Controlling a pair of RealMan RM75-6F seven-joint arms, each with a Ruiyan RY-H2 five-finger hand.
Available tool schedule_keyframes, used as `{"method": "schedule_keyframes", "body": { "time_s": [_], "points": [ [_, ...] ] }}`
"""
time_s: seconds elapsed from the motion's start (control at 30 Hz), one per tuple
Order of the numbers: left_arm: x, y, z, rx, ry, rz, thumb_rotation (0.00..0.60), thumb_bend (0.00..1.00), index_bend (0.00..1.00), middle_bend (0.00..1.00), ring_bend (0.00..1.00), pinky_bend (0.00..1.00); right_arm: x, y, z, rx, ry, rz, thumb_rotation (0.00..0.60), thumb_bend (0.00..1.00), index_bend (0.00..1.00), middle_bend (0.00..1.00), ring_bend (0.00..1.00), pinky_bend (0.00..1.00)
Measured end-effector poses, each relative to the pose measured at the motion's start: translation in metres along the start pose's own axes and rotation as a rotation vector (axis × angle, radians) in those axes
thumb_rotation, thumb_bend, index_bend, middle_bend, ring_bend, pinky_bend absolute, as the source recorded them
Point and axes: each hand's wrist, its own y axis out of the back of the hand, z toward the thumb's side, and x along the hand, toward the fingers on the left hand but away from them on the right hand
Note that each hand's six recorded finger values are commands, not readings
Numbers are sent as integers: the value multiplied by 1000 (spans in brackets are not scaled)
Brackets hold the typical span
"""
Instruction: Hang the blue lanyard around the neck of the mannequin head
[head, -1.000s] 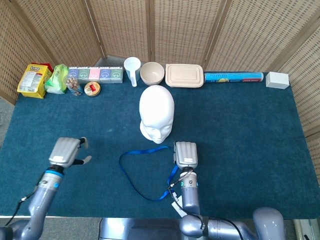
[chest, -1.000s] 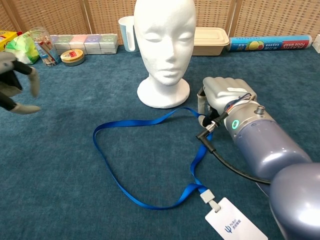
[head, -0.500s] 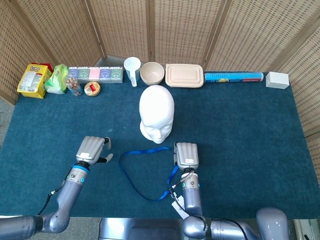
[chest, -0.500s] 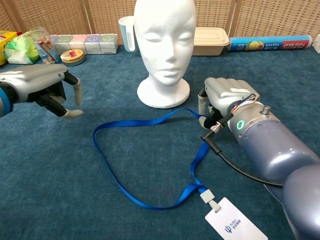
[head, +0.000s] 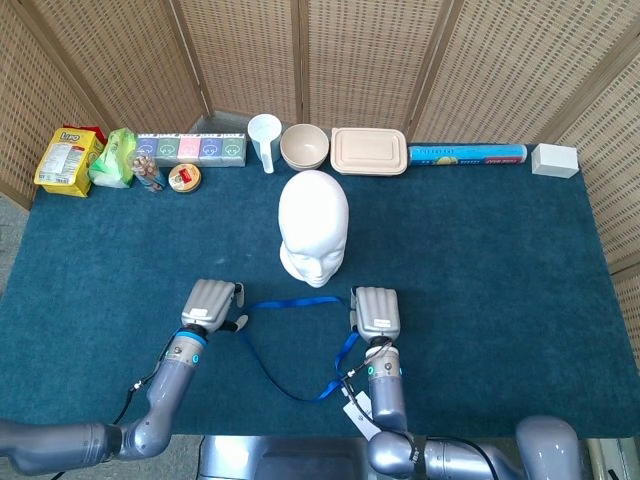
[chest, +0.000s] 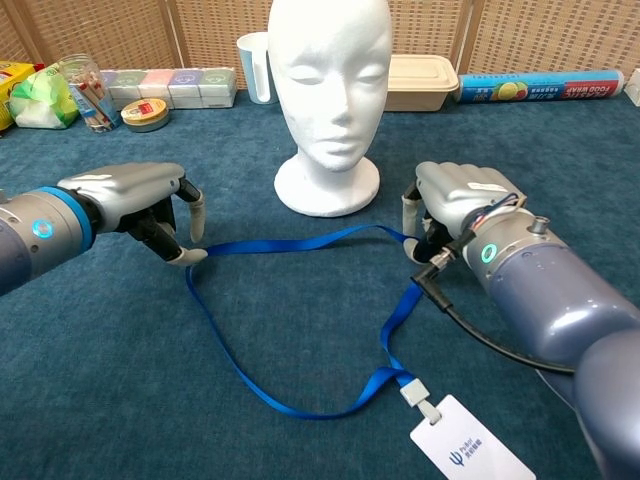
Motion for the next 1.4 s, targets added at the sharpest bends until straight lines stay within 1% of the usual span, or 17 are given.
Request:
{"method": "schedule_keyframes", "body": {
  "time_s": [0.17,0.5,0.6,0.77,0.9,1.4],
  "points": [
    [7,-7,2,0,16,-12,507,302,500,1000,1000,1000,-1,-1,-1,-3,-2,5,600,485,596,865,1000,1000],
    [14,-13,4,-19,33,-30,505,303,500,1000,1000,1000,-2,-3,-4,-7,-8,15,600,485,598,865,1000,1000],
    [15,-14,5,-27,34,-30,505,317,503,1000,1000,1000,-2,-3,-5,-9,-9,17,600,485,599,865,1000,1000],
    [15,-13,4,-34,42,-25,506,355,558,1000,1000,1000,-2,-3,-5,-13,-10,19,600,486,599,865,1000,1000],
    [16,-14,5,-35,43,-24,506,367,582,1000,1000,1000,-2,-4,-5,-16,-10,21,600,485,599,865,1000,1000],
    [19,-19,2,-28,57,-35,508,420,633,1000,1000,1000,-2,-4,-7,-29,-18,28,600,485,609,869,1000,1000]
  ]
}}
